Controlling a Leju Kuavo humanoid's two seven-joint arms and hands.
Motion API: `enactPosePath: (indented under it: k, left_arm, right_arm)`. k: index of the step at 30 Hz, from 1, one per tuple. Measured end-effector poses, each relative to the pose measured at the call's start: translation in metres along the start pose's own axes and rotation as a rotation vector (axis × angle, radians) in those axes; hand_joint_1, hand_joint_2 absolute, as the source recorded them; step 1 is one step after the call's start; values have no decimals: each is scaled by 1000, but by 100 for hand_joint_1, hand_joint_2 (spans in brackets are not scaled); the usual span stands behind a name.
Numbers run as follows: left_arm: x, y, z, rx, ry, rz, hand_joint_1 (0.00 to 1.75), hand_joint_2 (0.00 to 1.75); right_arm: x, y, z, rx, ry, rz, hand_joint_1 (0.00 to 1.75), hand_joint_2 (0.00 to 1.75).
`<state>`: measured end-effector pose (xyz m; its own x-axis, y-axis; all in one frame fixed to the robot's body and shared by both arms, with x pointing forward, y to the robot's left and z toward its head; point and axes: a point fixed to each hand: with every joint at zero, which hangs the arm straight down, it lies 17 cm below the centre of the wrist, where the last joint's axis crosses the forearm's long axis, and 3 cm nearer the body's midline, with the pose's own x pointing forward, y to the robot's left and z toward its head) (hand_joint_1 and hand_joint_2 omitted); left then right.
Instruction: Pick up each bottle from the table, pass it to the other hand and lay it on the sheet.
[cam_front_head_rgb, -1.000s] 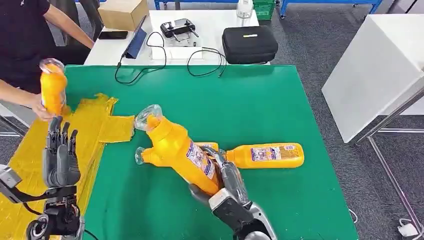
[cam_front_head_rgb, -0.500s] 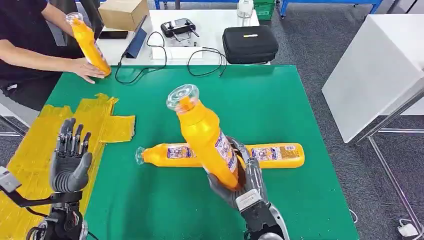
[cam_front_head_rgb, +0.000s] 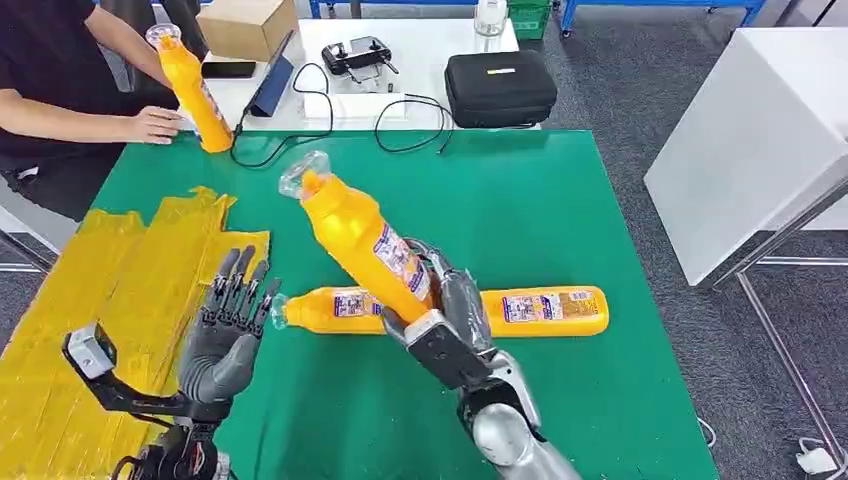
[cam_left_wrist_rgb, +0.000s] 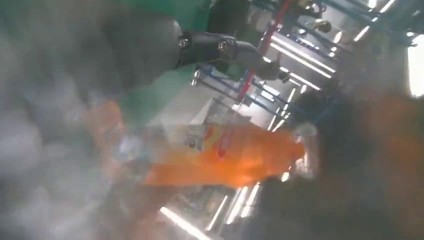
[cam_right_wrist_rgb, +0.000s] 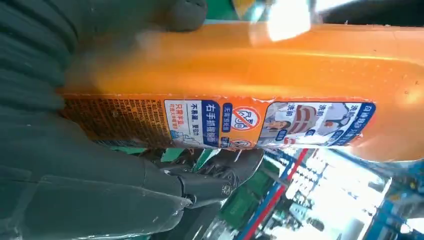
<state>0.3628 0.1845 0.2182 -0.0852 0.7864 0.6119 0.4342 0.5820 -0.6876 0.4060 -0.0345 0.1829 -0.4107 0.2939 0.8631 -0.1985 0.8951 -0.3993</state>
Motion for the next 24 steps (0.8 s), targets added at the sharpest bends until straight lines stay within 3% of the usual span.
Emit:
enactPosePath:
  k: [11, 24]
  left_arm:
    - [-8, 2, -3, 7, 21, 38, 0, 175]
    - [3, 26, -12, 81, -8, 15, 0, 175]
  right_arm:
    - [5, 40, -8, 111, -20, 49, 175, 175]
    - [41, 108, 15, 295, -109, 71, 175, 175]
